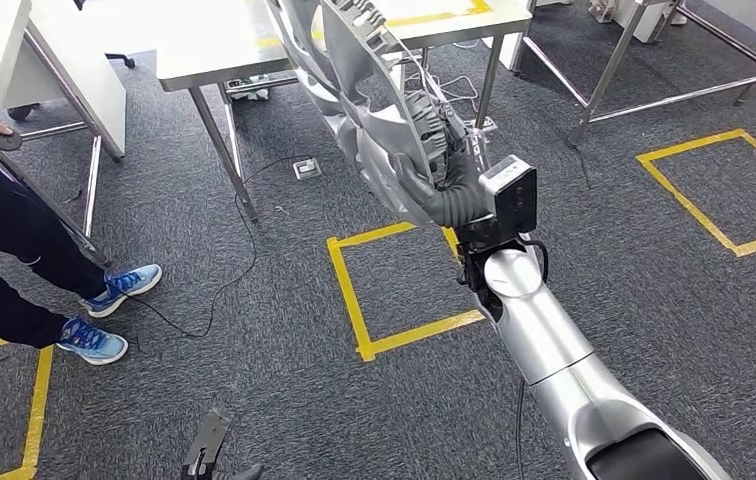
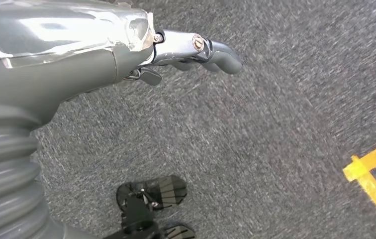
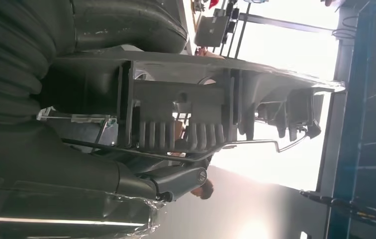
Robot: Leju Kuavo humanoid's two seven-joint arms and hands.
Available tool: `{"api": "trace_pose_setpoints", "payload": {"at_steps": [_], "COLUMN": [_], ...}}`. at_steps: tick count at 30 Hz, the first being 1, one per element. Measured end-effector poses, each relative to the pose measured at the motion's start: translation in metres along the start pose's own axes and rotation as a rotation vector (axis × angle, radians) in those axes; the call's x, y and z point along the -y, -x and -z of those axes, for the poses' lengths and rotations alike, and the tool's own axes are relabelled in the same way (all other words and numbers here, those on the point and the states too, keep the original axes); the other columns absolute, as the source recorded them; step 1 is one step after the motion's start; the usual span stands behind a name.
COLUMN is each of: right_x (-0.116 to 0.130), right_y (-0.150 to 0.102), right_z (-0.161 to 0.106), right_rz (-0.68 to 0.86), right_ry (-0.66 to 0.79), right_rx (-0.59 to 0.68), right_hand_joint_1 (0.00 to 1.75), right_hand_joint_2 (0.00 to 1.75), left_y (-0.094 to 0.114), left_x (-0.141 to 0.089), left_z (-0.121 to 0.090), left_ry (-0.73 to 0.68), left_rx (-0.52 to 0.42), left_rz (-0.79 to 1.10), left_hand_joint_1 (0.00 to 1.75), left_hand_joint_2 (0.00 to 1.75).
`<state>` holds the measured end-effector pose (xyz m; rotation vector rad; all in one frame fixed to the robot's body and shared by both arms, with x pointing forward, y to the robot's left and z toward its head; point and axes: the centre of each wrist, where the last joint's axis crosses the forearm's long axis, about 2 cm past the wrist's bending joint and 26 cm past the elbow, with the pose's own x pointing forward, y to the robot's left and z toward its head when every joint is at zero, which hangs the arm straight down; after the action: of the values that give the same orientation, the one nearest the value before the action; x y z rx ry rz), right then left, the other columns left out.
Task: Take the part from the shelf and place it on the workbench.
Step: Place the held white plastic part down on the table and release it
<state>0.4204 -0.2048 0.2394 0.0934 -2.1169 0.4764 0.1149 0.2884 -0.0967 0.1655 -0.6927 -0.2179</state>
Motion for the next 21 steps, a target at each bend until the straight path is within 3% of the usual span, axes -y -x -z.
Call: {"api": "trace_pose_setpoints", "payload": {"at_steps": [21], "right_x": [-0.0040], "right_y": [0.0047], "right_z": [-0.0058], "right_rz": [-0.001], "right_ry": [-0.009], "right_rx": [-0.018], "right_hand_joint_1": [1.75], "right_hand_joint_2": [1.75], "left_y": [0.0018], "left_x": [-0.0024], "left_z": [-0.0003], "left_ry": [-0.023], "left_rx": [-0.002], "left_rz": [-0.008], "left_hand_joint_1": [0.00], "left_hand_joint_2": [1.75]}}
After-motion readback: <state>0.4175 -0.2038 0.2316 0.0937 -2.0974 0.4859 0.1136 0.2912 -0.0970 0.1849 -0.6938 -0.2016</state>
